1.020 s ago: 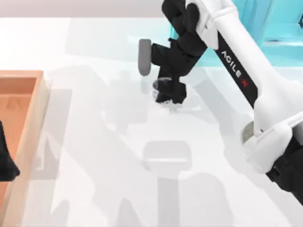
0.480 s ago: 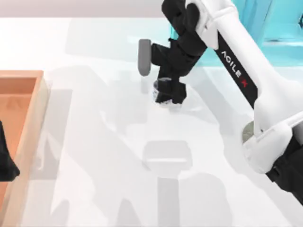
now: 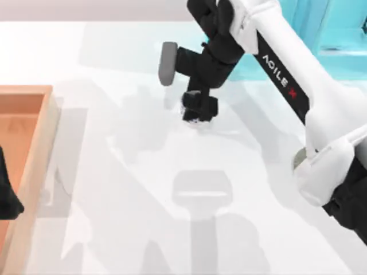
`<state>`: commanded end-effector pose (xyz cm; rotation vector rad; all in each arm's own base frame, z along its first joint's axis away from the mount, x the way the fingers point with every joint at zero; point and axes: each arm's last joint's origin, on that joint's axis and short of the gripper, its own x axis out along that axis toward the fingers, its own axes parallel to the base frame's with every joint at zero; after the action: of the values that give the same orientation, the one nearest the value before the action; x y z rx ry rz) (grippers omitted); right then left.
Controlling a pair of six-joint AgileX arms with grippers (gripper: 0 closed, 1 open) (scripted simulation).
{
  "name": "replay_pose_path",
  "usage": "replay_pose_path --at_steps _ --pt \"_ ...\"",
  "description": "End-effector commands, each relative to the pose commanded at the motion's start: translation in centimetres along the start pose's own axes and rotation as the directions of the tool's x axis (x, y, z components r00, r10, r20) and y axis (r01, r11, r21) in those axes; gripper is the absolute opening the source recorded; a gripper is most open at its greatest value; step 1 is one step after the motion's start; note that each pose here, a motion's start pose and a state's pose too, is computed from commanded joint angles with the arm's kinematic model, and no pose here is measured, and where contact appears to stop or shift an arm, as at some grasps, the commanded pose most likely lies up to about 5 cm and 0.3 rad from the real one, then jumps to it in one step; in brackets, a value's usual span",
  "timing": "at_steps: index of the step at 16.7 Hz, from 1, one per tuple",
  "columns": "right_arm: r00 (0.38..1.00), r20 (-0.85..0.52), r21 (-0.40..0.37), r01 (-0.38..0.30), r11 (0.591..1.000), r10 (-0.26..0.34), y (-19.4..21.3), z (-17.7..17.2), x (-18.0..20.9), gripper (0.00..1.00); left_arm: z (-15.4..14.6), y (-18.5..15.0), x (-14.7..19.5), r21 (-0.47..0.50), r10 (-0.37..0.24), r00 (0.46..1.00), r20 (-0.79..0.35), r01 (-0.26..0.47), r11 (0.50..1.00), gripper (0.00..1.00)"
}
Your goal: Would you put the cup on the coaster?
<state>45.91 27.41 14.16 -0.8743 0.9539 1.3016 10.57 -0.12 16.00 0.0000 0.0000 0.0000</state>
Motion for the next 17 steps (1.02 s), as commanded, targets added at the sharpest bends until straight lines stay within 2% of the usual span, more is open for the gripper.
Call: replay_pose_path --at_steps 5,9,13,17 --pt "0.998 -0.056 0.166 0.049 0.985 -0.04 0.8 2.5 -1.2 0.0 0.0 0.0 0.0 0.0 0.0 1.0 0.0 0.0 1.0 1.0" --pt "0.989 -0.121 0.349 0.121 0.929 -0.083 1.9 3.0 -2.8 0.0 0.0 0.0 0.0 0.0 0.0 1.0 0.0 0.0 1.0 1.0" --pt "0.972 -0.188 0.537 0.221 0.814 -0.14 3.7 1.3 -4.9 0.0 0.0 0.0 0.0 0.0 0.0 1.0 0.0 0.0 1.0 1.0" --pt "0.945 -0.251 0.696 0.325 0.64 -0.208 6.4 -2.6 -7.2 0.0 0.0 0.0 0.0 0.0 0.0 1.0 0.0 0.0 1.0 1.0"
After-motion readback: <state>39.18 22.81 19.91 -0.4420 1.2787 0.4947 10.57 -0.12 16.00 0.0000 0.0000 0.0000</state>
